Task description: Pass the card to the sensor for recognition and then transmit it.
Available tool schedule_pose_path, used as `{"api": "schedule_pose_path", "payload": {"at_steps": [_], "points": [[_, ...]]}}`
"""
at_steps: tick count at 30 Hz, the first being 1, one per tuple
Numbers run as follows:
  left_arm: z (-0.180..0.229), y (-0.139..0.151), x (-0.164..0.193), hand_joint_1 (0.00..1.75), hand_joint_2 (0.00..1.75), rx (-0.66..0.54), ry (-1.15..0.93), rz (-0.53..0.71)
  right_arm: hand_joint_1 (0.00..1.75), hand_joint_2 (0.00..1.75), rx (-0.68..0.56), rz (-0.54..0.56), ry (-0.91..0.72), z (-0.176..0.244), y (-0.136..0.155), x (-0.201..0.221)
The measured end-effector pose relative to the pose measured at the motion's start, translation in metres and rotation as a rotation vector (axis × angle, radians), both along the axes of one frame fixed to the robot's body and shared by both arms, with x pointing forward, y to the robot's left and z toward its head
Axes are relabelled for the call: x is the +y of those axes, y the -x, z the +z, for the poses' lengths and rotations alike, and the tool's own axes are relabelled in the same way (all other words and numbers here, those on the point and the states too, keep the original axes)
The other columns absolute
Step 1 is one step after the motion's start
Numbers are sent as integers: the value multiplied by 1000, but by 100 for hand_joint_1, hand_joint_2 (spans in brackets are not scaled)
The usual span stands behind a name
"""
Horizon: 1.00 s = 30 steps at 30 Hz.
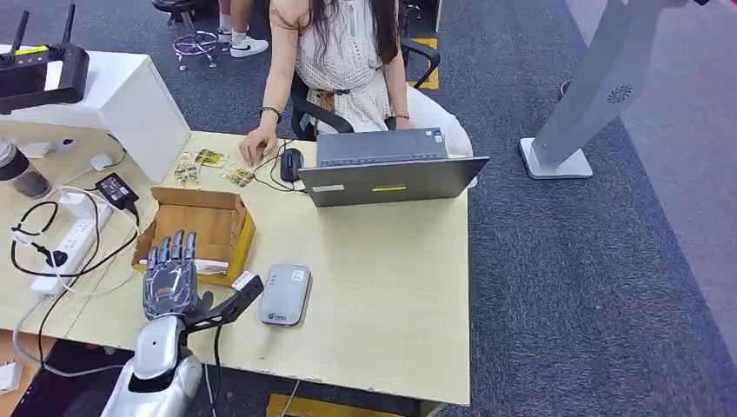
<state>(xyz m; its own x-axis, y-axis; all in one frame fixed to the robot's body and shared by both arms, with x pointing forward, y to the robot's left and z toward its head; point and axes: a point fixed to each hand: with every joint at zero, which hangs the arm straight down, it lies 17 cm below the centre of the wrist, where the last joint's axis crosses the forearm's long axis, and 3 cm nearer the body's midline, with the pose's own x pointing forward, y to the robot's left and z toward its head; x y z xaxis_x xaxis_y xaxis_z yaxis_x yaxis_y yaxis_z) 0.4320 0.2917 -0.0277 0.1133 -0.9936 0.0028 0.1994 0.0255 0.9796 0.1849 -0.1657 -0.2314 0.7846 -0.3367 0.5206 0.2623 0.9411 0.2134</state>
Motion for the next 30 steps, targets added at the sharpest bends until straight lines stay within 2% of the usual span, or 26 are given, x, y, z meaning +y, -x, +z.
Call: {"api": "schedule_pose_path", "payload": {"at_steps": [30], "points": [[-4,3,-6,175,175,16,11,-35,0,175,3,-10,2,-1,1,-2]]}}
